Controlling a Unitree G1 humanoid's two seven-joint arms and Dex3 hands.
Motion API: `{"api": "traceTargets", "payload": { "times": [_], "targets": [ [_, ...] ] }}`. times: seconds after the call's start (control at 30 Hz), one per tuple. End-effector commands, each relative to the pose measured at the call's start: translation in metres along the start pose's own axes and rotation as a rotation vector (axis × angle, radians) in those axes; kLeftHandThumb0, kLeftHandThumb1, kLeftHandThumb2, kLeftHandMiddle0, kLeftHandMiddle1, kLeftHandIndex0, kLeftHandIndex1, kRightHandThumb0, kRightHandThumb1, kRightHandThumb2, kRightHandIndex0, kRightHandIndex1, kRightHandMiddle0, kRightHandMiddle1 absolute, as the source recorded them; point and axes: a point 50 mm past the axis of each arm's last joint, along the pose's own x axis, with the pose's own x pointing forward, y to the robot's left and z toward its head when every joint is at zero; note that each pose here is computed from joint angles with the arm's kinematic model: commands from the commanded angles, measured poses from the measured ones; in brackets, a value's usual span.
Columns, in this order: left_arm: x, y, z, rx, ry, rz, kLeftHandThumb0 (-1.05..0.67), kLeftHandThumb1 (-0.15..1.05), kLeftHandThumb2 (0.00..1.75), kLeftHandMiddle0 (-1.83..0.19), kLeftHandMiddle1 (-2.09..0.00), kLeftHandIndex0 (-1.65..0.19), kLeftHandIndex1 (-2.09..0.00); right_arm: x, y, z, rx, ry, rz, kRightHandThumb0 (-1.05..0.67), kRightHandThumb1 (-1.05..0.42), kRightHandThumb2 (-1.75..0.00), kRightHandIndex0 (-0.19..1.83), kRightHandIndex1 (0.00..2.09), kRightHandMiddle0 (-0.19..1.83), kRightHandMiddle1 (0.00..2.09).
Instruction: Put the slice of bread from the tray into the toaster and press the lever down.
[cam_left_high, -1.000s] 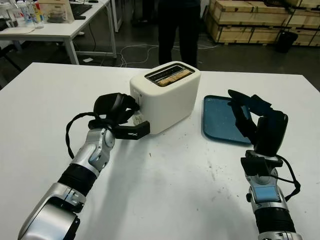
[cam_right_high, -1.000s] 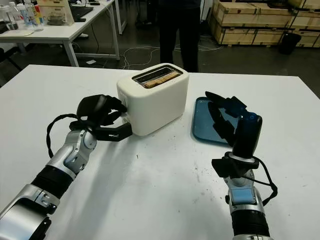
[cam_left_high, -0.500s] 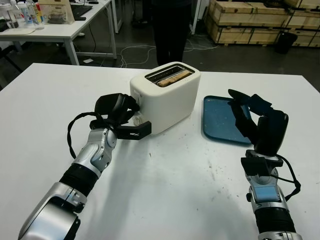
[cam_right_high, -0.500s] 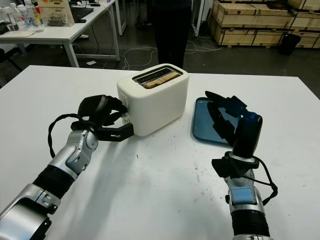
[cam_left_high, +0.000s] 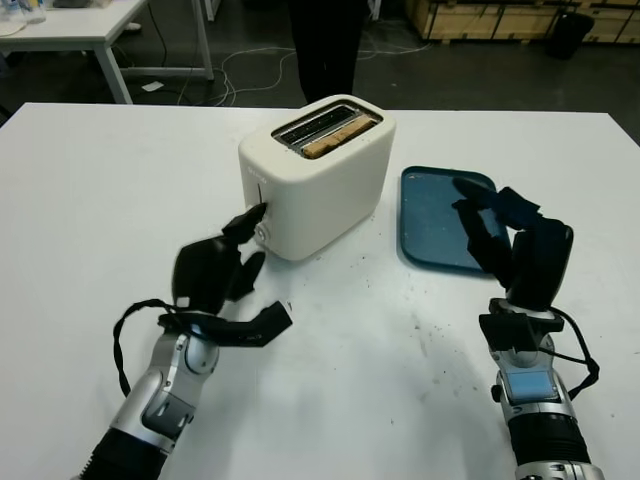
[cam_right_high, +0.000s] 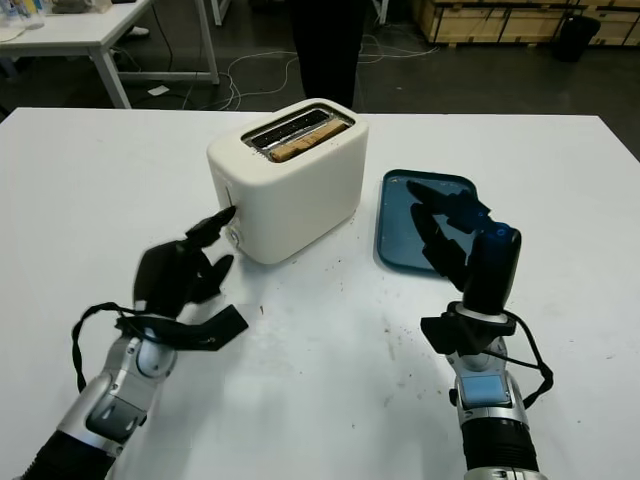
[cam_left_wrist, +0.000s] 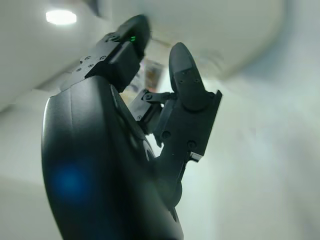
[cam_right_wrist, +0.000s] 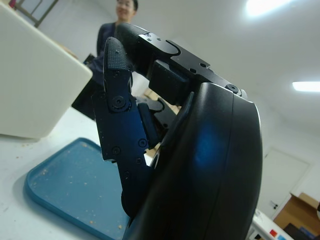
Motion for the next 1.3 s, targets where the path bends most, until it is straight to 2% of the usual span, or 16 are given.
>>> {"api": "traceTargets", "payload": {
  "times": [0.0, 0.17, 0.3, 0.43, 0.53, 0.57, 0.67, 0.8, 0.87, 0.93, 1.03, 1.1, 1.17, 1.2, 1.23, 1.27],
  "targets": [
    [0.010, 0.009, 0.012, 0.002, -0.083, 0.066, -0.22, 0.91, 0.40, -0.89, -1.59, -0.88, -0.01, 0.003, 0.000, 0.002, 0.002, -0.020, -0.009, -0.48, -0.92, -0.25, 0.90, 0.92, 1.14, 0.00],
    [0.016, 0.022, 0.015, 0.019, -0.120, 0.124, -0.21, 0.91, 0.45, -0.87, -1.72, -0.87, -0.01, 0.003, 0.000, 0.002, 0.004, -0.019, -0.008, -0.48, -0.92, -0.26, 0.90, 0.91, 1.13, 0.00],
    [0.017, 0.032, 0.018, 0.021, -0.140, 0.181, -0.21, 0.87, 0.51, -0.90, -1.74, -0.90, -0.02, 0.003, 0.001, 0.002, 0.006, -0.012, -0.004, -0.49, -0.92, -0.26, 0.89, 0.92, 1.13, 0.00],
    [0.016, 0.044, 0.024, 0.031, -0.189, 0.286, -0.25, 0.75, 0.71, -0.95, -1.75, -1.01, -0.07, 0.003, 0.002, 0.002, 0.007, -0.016, -0.002, -0.48, -0.92, -0.26, 0.89, 0.92, 1.13, 0.00],
    [0.016, 0.054, 0.026, 0.064, -0.214, 0.327, -0.28, 0.74, 0.75, -0.95, -1.75, -1.09, -0.11, 0.002, 0.002, 0.002, 0.009, -0.016, 0.003, -0.48, -0.92, -0.27, 0.88, 0.91, 1.13, 0.00],
    [0.017, 0.060, 0.026, 0.082, -0.221, 0.329, -0.29, 0.76, 0.74, -0.95, -1.75, -1.10, -0.12, 0.002, 0.003, 0.002, 0.010, -0.017, 0.003, -0.48, -0.92, -0.27, 0.88, 0.91, 1.13, 0.00],
    [0.023, 0.080, 0.026, 0.118, -0.223, 0.341, -0.29, 0.85, 0.50, -0.95, -1.71, -1.17, -0.13, 0.002, 0.002, 0.002, 0.003, -0.019, 0.003, -0.48, -0.92, -0.27, 0.88, 0.92, 1.13, 0.00],
    [0.028, 0.098, 0.027, -0.024, -0.199, 0.386, -0.27, 0.89, 0.42, -0.96, -1.74, -1.20, -0.12, 0.001, 0.003, 0.001, 0.020, -0.008, 0.002, -0.47, -0.92, -0.27, 0.88, 0.92, 1.13, 0.00],
    [0.027, 0.095, 0.025, -0.182, -0.185, 0.387, -0.29, 0.91, 0.45, -0.95, -1.74, -1.20, -0.12, -0.001, 0.006, 0.001, 0.054, 0.013, 0.007, -0.47, -0.92, -0.27, 0.88, 0.92, 1.13, 0.00],
    [0.024, 0.086, 0.022, -0.311, -0.160, 0.375, -0.28, 0.92, 0.49, -0.85, -1.69, -1.18, -0.12, -0.004, 0.009, -0.001, 0.094, 0.055, 0.009, -0.46, -0.92, -0.26, 0.87, 0.98, 1.14, 0.00],
    [0.016, 0.067, 0.016, -0.506, -0.079, 0.360, -0.28, 0.90, 0.50, -0.61, -1.46, -1.08, -0.09, -0.008, 0.013, -0.005, 0.159, 0.139, -0.002, -0.47, -0.92, -0.24, 0.85, 1.05, 1.16, 0.01],
    [0.011, 0.053, 0.012, -0.568, -0.016, 0.344, -0.28, 0.89, 0.50, -0.57, -1.42, -1.04, -0.09, -0.010, 0.016, -0.007, 0.190, 0.190, -0.008, -0.45, -0.92, -0.24, 0.84, 1.05, 1.16, 0.01],
    [0.003, 0.036, 0.007, -0.615, 0.056, 0.313, -0.28, 0.91, 0.47, -0.53, -1.48, -1.00, -0.12, -0.011, 0.018, -0.011, 0.238, 0.245, -0.012, -0.44, -0.92, -0.24, 0.81, 1.03, 1.14, 0.00],
    [0.000, 0.027, 0.005, -0.621, 0.088, 0.303, -0.29, 0.91, 0.44, -0.50, -1.58, -0.91, -0.31, -0.011, 0.018, -0.013, 0.260, 0.267, -0.015, -0.43, -0.92, -0.24, 0.80, 1.03, 1.13, 0.00],
    [-0.003, 0.021, 0.003, -0.619, 0.108, 0.296, -0.29, 0.92, 0.43, -0.50, -1.65, -0.76, -0.64, -0.011, 0.018, -0.014, 0.273, 0.281, -0.017, -0.42, -0.92, -0.24, 0.79, 1.04, 1.13, 0.00],
    [-0.005, 0.014, 0.001, -0.617, 0.130, 0.289, -0.30, 0.92, 0.42, -0.52, -1.71, -0.57, -1.08, -0.010, 0.017, -0.016, 0.284, 0.293, -0.025, -0.43, -0.92, -0.24, 0.79, 1.04, 1.12, 0.00]
  ]
}}
